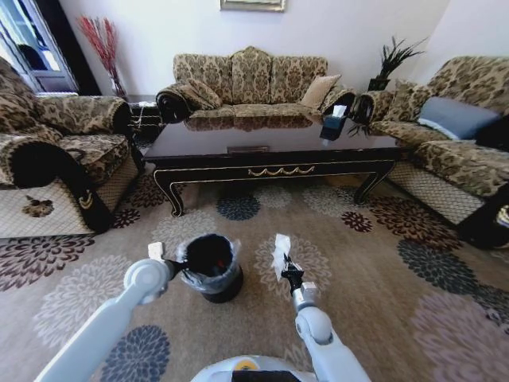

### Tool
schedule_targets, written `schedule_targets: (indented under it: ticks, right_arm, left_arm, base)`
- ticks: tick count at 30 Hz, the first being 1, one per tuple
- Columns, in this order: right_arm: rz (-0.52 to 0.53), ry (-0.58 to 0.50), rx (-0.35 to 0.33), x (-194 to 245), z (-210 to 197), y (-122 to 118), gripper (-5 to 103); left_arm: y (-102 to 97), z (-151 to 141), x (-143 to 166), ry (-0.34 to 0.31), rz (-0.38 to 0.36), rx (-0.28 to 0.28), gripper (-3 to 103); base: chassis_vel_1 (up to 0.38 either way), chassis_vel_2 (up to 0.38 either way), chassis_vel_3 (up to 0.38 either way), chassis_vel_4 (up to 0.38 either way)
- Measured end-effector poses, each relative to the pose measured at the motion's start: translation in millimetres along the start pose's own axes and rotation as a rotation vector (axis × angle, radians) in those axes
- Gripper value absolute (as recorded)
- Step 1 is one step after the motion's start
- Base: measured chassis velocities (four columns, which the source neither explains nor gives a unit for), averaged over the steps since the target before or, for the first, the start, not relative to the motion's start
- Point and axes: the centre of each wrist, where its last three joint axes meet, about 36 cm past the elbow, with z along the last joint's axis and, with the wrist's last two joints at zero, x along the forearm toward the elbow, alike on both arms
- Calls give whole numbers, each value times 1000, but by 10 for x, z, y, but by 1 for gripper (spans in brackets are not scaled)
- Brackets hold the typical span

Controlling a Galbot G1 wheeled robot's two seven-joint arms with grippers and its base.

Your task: Move to the front of the table and pick up the trash from the floor, then place it into the trash bin.

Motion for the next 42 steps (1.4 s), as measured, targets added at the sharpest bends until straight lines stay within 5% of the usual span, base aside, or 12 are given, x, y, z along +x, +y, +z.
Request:
schedule_targets:
  ticks: [13, 22, 36, 42]
  right_arm:
    - [-34, -182, -15, 502, -803, 5, 0]
    - [-101, -192, 39, 701, -655, 192, 0]
    - [-183, -162, 85, 817, -343, 424, -1]
    - [-210, -129, 95, 858, -187, 521, 25]
  left_arm:
    - [-722, -22, -188, 22, 72, -129, 0]
    - [-1163, -54, -201, 27, 129, -187, 0]
    - [-1081, -59, -172, 26, 122, -166, 0]
    - [-980, -54, -124, 22, 116, -155, 0]
  base:
    - [0, 0, 0, 0]
    - [0, 0, 0, 0]
    - [0, 0, 0, 0]
    - [0, 0, 0, 0]
